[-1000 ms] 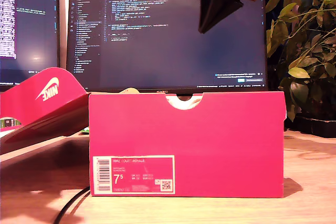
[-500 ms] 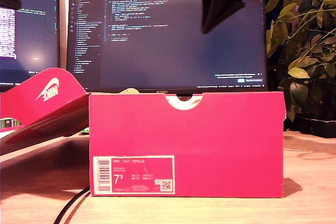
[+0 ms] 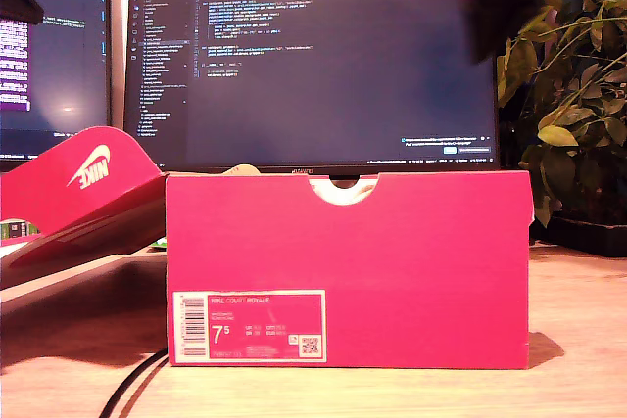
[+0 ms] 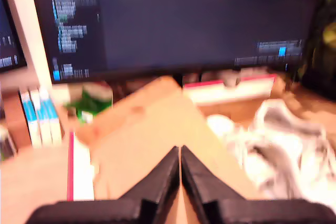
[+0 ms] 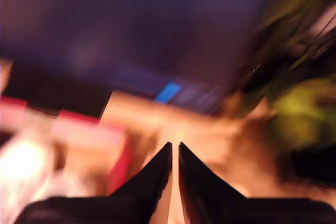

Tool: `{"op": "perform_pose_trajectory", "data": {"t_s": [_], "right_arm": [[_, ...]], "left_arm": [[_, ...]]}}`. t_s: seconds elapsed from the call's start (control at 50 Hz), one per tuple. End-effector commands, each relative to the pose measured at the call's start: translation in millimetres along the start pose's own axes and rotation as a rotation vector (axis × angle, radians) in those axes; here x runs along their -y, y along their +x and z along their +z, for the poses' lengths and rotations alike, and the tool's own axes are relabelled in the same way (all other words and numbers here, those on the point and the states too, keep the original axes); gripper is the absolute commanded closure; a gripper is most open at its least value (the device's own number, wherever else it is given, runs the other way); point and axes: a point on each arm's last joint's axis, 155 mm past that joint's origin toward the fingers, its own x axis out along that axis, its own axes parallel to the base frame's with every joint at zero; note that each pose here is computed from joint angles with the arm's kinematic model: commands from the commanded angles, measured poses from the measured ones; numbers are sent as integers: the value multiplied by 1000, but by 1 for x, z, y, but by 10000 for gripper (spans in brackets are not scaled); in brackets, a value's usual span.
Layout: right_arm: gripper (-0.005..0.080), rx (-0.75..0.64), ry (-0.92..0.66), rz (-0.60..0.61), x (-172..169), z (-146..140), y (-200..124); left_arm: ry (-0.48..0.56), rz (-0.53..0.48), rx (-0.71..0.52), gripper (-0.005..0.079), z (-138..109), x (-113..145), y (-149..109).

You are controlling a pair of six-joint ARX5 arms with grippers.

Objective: Pack the white shoes by picking the first shoe and placing it inside the red shoebox, left side, then picking and rotating the second shoe and placing it in the shoebox

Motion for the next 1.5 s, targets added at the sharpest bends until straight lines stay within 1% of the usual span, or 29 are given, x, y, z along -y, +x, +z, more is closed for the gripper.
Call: {"op": "perform_pose_trajectory", "data": {"t_s": [0.0, 0.06, 0.2, 0.26, 0.42, 0.54, 0.6, 0.68, 0.76, 0.96, 1.1, 1.3, 1.48], "right_arm": [[765, 74, 22, -10, 12, 20, -15], [765, 91, 40, -39, 29, 24, -15], [765, 41, 49, -92, 62, 11, -19], [765, 52, 55, -115, 75, 12, -28], [765, 173, 71, -144, 91, 39, -73], [765, 231, 57, -168, 98, 48, -109], [765, 245, 57, -171, 98, 49, -118], [765, 216, 50, -173, 98, 37, -122], [765, 182, 51, -177, 99, 17, -119], [765, 222, 84, -175, 93, -16, -123], [765, 210, 89, -163, 87, -37, -123], [765, 182, 83, -141, 77, -63, -120], [765, 172, 82, -114, 70, -77, -121]], "left_arm": [[8, 1, -22, 761, -11, -2, 5], [7, -10, -28, 761, -13, -1, 7], [6, -8, -43, 761, -18, -2, 14], [5, -12, -42, 761, -18, -1, 17], [5, -16, -43, 761, -20, -1, 24], [4, -39, -38, 761, -19, 3, 28], [4, -52, -31, 761, -18, 6, 30], [5, -56, -16, 761, -14, 6, 30], [6, -56, -12, 761, -13, 6, 30], [6, -71, -16, 761, -14, 9, 29], [8, -68, -11, 761, -13, 8, 29], [7, -67, -17, 761, -14, 8, 29], [8, -64, -23, 761, -16, 7, 30]]}}
